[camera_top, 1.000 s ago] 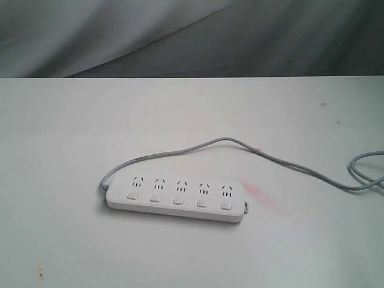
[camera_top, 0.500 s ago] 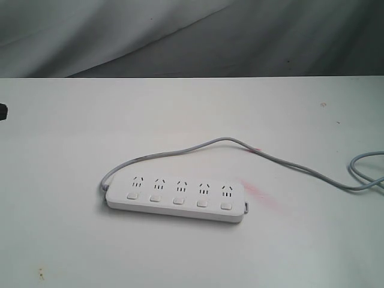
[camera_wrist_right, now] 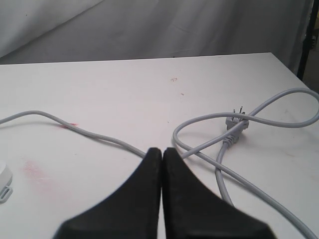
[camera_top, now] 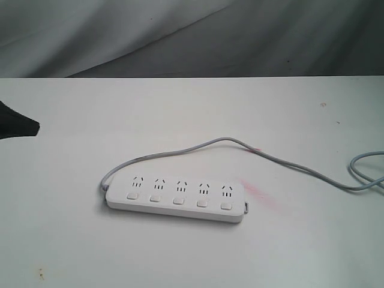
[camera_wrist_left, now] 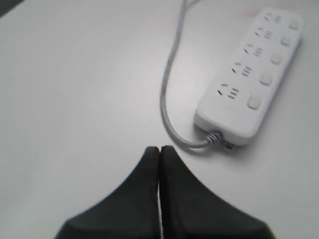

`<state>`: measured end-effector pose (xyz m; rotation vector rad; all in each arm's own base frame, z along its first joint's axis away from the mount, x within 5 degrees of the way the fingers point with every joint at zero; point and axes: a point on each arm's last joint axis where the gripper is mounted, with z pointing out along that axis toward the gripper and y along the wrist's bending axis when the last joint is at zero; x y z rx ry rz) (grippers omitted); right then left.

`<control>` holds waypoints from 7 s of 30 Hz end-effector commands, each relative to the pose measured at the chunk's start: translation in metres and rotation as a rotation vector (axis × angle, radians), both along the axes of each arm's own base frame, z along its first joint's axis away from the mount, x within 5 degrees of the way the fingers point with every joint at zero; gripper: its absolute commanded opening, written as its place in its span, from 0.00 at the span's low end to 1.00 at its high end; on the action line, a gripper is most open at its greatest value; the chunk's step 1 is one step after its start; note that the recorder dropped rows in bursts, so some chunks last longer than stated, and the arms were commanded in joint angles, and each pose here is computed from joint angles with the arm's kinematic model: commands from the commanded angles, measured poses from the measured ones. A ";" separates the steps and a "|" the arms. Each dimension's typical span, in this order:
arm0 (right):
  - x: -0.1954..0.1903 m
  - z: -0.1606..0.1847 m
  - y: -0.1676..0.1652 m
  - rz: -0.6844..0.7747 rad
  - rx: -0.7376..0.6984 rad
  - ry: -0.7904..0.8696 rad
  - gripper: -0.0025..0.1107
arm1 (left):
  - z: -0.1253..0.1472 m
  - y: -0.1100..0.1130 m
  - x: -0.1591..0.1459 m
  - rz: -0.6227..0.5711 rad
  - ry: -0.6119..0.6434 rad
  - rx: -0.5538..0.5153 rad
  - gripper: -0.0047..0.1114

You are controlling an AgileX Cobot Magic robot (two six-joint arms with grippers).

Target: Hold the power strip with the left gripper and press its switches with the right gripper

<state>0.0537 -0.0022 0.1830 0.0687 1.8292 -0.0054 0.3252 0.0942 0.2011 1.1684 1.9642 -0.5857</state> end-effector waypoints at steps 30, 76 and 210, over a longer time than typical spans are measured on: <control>0.000 0.000 0.000 -0.010 0.004 -0.010 0.02 | -0.070 -0.123 0.044 -0.547 0.143 0.128 0.94; 0.000 0.000 0.000 -0.010 0.004 -0.010 0.02 | -0.102 -0.131 0.049 -0.508 0.192 0.095 0.24; 0.301 0.001 0.273 1.483 -0.307 0.563 0.55 | -0.102 -0.131 0.049 -0.511 0.194 0.095 0.24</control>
